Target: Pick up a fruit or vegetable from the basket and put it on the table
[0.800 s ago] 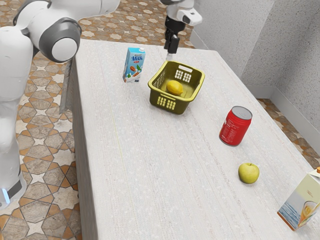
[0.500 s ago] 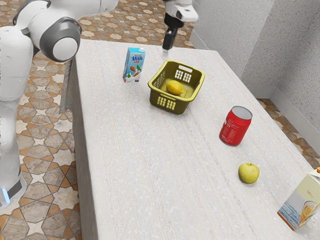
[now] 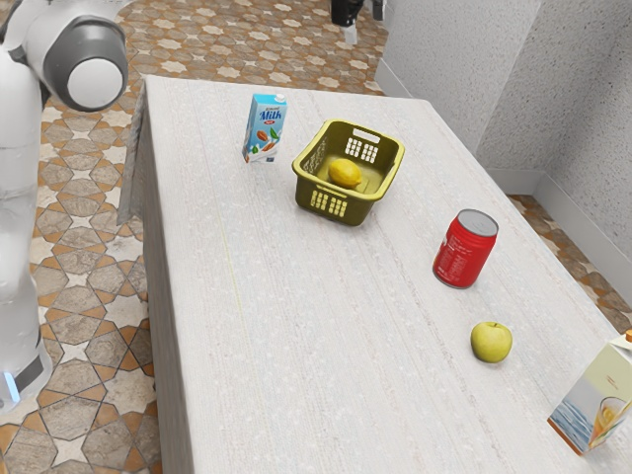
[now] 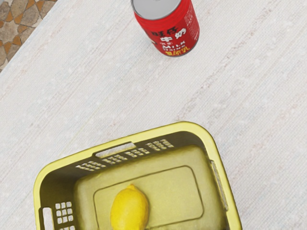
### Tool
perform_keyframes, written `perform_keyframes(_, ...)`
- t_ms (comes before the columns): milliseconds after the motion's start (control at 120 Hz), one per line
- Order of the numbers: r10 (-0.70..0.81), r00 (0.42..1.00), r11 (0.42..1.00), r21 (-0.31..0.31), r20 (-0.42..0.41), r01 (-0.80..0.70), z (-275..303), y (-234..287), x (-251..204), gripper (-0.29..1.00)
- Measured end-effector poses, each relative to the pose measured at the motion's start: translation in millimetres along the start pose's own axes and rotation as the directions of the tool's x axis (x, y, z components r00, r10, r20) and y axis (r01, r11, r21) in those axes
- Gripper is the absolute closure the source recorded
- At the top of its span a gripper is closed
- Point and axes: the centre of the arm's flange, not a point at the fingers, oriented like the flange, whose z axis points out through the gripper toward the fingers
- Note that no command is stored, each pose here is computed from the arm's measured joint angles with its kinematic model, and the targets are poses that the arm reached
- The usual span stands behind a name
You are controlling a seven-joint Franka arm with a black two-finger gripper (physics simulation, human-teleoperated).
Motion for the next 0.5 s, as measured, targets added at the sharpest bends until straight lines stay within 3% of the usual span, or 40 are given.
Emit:
perform_keyframes(75, 0.004, 0.999, 0.998, -0.056, 0.038, -0.002, 53, -10, -12, 0.00)
perform_keyframes(183, -0.078, 0.995, 0.987, -0.135, 0.063, 0.086, 134, -27, -79, 0.00)
perform_keyframes(275, -0.163, 0.982, 0.974, -0.142, 0.098, 0.176, 162, -40, -119, 0.00)
perform_keyframes(500, -0.207, 0.973, 0.966, -0.135, 0.103, 0.220, 188, -48, -112, 0.00)
